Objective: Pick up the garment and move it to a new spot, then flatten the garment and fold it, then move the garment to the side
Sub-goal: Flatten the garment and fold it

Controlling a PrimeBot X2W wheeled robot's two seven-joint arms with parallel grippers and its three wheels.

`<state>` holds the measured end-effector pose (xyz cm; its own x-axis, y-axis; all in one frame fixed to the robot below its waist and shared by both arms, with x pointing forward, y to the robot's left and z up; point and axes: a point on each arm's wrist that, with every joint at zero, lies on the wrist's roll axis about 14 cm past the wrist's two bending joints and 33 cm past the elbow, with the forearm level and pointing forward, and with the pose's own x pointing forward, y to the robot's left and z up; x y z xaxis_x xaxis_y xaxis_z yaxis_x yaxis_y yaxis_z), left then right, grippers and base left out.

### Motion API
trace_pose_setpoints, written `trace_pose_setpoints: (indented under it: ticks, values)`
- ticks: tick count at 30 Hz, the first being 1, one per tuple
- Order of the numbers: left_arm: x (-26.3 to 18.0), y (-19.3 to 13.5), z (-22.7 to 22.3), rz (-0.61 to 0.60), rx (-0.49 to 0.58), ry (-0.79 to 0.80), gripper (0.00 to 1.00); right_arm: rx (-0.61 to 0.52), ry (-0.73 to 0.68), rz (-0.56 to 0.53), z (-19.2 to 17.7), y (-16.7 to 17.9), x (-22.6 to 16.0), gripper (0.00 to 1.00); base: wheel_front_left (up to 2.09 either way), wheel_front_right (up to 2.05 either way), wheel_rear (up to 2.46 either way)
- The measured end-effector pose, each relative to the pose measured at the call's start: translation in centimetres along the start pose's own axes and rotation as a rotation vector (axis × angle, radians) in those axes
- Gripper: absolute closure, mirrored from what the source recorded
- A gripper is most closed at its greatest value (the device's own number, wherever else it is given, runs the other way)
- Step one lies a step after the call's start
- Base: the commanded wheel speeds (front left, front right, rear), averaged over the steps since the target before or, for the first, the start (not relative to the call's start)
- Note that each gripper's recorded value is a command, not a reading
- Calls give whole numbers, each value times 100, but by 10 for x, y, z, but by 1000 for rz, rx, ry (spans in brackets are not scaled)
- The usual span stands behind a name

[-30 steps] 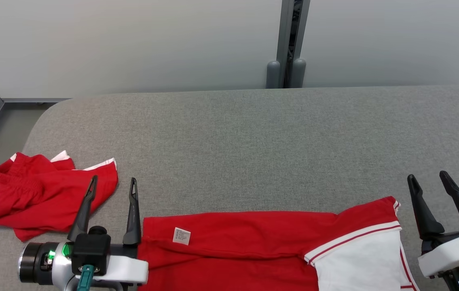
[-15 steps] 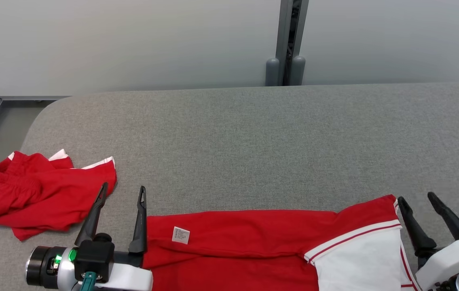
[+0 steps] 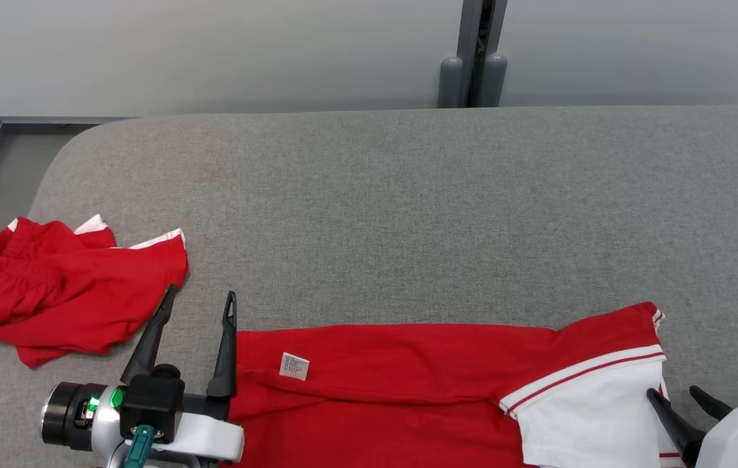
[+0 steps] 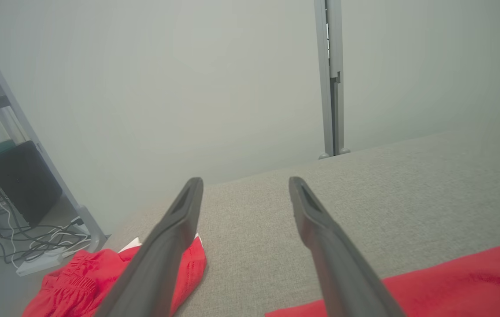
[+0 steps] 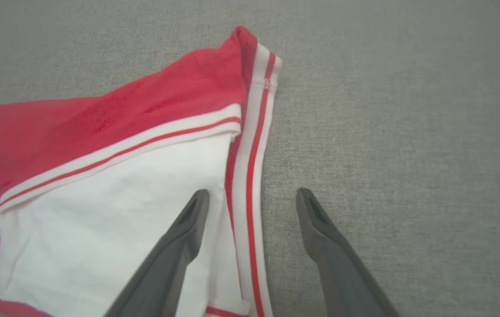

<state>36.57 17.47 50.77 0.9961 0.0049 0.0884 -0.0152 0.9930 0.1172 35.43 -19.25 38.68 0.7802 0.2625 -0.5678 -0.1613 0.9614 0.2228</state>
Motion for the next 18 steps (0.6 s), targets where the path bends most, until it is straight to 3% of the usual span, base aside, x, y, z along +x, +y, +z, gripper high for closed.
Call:
trace_pose_setpoints:
  ticks: [5,10,18]
  values:
    - [4,2,-7,-4,14,17,0,6,80,10,-16,0,12,0,0,0,0]
    - [10,5,-8,-3,28,19,0,46,105,82,-18,21,27,0,0,0,0]
    - [9,2,-8,-14,36,19,0,67,125,115,-21,28,31,0,0,0,0]
